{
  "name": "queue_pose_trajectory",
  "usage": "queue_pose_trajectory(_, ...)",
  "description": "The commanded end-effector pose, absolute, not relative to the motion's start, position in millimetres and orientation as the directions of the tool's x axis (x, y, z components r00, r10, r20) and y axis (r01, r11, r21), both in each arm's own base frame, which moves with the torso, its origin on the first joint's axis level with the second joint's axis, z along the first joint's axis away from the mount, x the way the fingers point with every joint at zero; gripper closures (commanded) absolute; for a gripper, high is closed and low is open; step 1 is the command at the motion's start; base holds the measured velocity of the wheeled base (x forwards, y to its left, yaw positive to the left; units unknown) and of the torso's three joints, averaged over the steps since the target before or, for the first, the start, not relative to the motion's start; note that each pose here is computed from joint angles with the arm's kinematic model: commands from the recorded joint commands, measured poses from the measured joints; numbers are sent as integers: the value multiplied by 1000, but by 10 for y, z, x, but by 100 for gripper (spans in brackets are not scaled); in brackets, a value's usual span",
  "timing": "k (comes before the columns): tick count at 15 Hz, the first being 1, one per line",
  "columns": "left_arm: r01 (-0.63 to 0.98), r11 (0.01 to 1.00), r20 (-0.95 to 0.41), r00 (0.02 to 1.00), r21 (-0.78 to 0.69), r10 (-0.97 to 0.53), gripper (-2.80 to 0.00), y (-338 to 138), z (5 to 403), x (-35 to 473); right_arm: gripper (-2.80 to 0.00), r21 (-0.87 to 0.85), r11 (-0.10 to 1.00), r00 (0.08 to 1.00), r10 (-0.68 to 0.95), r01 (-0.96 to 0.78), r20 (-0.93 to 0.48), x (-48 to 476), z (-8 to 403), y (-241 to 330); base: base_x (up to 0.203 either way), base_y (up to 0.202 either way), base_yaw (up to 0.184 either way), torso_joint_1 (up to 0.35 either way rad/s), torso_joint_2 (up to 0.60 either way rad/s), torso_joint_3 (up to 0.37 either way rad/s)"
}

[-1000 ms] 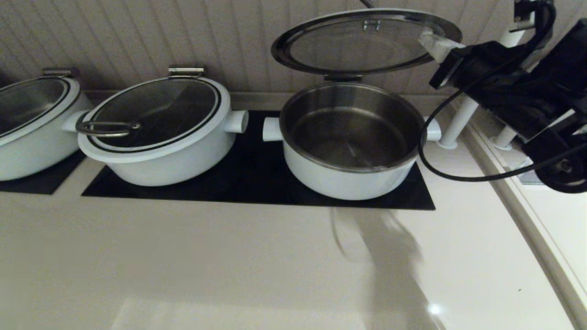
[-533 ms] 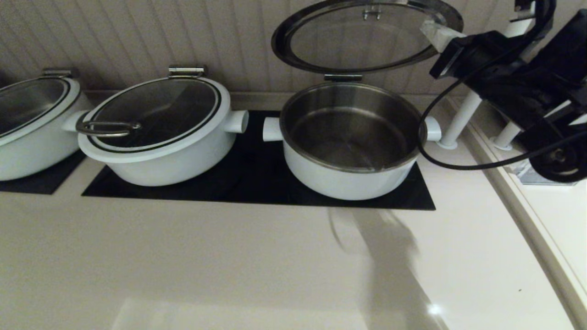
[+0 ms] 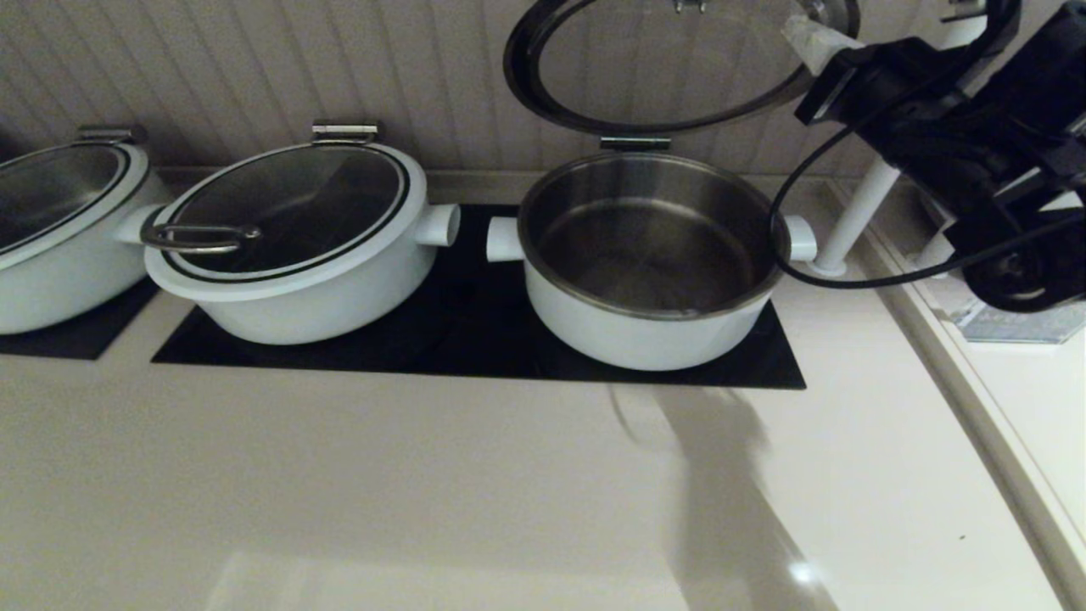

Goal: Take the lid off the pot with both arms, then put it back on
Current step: Open the pot lid completely

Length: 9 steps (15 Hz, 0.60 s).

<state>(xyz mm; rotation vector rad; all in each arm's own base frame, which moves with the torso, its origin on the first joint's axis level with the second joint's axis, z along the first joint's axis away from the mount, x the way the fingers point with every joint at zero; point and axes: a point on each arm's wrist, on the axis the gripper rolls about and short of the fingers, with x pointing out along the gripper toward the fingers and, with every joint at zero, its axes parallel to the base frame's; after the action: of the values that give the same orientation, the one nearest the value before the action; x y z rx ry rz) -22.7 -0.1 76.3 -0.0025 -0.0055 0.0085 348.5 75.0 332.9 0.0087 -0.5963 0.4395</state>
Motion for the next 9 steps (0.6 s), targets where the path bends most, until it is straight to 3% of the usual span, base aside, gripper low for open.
queue_pose_trajectory(1, -9, 1000, 6, 1000, -3, 9, 0, -1, 763, -227, 0, -118, 913, 741, 387, -390, 548, 3535, 3316, 708, 0, 0, 0, 0, 0, 0)
queue_pose_trajectory(9, -9, 1000, 6, 1000, -3, 9, 0, -1, 763, -227, 0, -130, 922, 721, 369, -366, 586, 3600, 3412, 638, 0, 0, 0, 0, 0, 0)
